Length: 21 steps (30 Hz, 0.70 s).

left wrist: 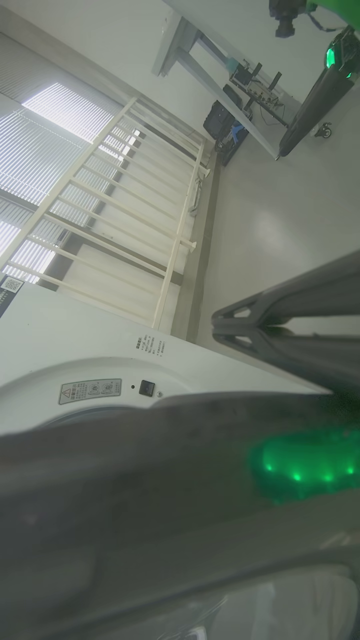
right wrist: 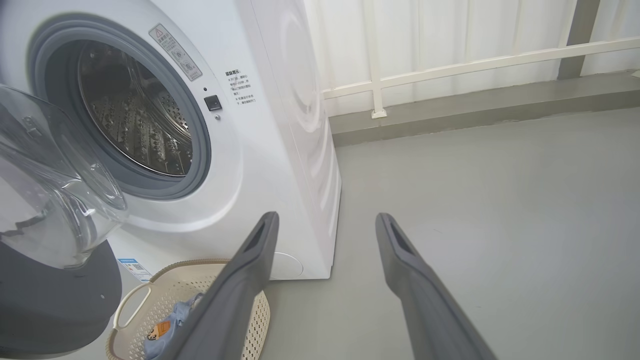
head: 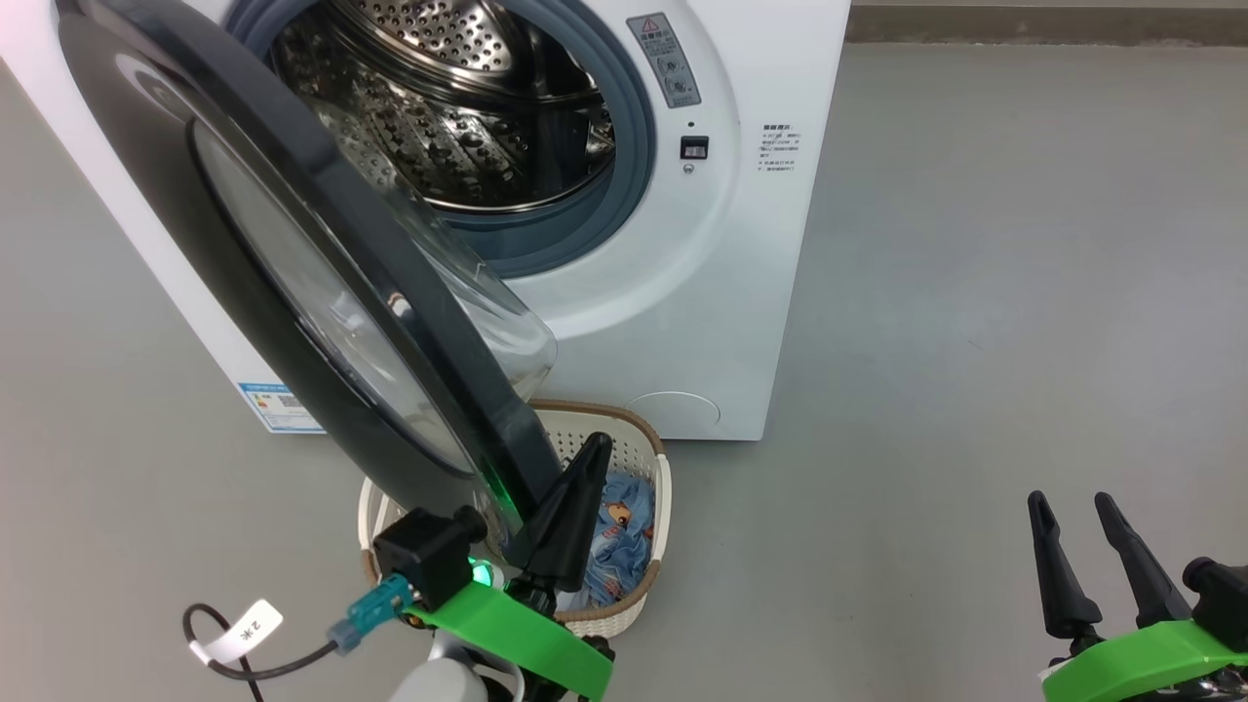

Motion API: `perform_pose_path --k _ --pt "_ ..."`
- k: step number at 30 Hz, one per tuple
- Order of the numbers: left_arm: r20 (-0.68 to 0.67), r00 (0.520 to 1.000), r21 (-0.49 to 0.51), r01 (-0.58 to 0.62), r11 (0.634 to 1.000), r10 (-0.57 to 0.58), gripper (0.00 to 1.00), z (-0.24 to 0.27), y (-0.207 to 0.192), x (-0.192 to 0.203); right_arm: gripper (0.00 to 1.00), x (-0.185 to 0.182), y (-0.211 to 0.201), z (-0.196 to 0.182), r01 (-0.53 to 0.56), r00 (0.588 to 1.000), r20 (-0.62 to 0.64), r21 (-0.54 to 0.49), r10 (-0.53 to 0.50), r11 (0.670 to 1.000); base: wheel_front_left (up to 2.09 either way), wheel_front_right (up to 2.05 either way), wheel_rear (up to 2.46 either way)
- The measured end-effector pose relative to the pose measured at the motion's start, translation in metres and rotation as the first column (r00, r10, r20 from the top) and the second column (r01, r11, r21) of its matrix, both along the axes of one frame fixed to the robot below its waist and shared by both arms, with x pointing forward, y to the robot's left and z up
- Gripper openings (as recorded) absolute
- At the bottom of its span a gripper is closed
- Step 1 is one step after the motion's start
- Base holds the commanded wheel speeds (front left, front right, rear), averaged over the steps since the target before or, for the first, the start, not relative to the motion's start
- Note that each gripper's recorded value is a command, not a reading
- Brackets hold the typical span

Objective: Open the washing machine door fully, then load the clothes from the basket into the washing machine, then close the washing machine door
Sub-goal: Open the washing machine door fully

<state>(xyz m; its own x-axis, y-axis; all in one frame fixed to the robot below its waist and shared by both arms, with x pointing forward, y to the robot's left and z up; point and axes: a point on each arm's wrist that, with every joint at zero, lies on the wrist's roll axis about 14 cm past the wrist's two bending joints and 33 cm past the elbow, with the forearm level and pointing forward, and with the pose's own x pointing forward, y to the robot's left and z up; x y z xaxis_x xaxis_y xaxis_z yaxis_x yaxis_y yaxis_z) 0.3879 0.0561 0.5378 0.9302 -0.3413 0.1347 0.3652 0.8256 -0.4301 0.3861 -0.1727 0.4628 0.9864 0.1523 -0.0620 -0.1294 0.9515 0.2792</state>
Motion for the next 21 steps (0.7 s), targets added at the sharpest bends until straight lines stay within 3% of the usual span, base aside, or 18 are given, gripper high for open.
perform_pose_path --k 21 --pt "0.025 0.999 0.004 -0.049 0.999 0.049 0.0 0.004 0.016 0.0 1.0 0.007 0.01 0.004 -0.031 0.999 0.014 0.0 0.031 1.0 0.0 0.0 0.0"
